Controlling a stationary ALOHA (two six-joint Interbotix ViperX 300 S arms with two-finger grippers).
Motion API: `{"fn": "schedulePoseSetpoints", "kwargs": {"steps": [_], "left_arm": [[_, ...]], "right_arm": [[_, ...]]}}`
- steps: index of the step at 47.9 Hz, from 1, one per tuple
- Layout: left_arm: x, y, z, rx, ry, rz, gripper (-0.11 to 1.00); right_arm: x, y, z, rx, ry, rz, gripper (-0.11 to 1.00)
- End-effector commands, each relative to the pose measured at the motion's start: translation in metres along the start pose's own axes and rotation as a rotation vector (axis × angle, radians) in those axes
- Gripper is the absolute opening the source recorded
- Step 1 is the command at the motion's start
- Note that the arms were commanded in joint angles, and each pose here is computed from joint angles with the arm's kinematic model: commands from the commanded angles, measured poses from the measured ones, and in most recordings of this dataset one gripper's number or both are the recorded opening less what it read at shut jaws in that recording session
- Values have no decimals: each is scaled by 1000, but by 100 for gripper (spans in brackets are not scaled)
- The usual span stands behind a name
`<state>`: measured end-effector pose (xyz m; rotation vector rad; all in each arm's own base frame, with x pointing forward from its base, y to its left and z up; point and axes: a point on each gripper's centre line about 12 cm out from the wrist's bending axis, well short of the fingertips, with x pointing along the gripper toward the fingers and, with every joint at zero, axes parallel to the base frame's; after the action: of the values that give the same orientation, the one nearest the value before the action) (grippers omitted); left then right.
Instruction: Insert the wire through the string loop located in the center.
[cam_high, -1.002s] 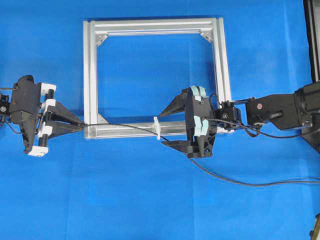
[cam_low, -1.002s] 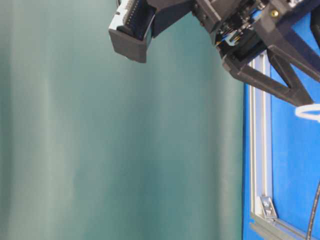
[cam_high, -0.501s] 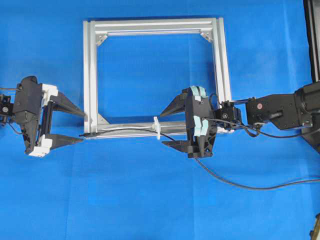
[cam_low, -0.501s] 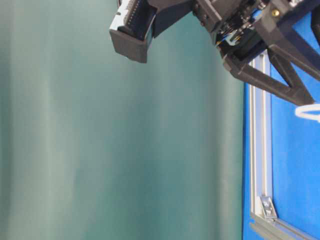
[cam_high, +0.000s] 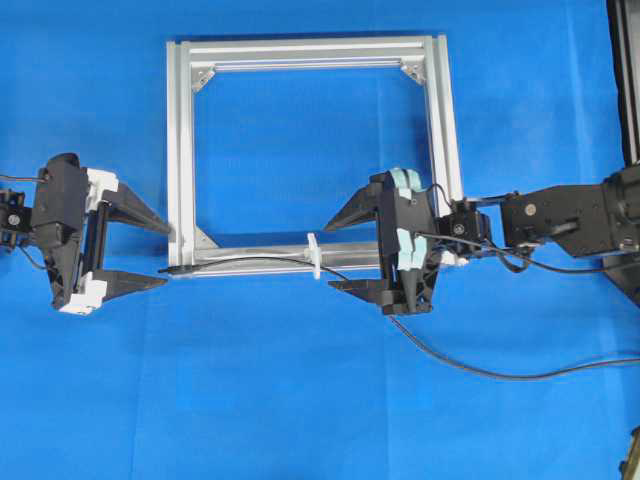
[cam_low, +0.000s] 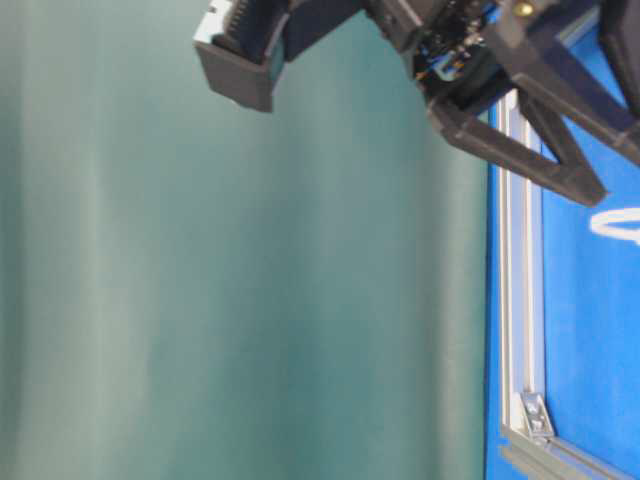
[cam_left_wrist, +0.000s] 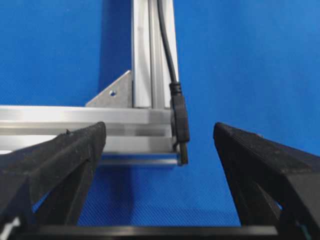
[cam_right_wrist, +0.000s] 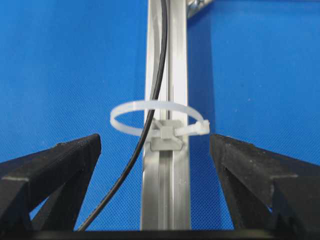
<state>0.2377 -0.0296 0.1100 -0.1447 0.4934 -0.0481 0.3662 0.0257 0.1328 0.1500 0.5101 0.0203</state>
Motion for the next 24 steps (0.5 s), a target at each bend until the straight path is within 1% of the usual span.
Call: {"fn": "schedulePoseSetpoints", "kwargs": {"steps": [1,9,14,24], "left_arm": [[2,-3,11,2,-22,-10,90],[1,-6,22,6,-18,-15,90],[-2,-8,31,7,-37,-19,90],[-9,-7,39,2,-56,-18,90]], "right_arm": [[-9,5,15,-4,-34,12,96],[-18,6,22,-4,-23,11,96],[-23,6,27,-3,-31,11,96],[-34,7,32,-3,-52,15,96]]}}
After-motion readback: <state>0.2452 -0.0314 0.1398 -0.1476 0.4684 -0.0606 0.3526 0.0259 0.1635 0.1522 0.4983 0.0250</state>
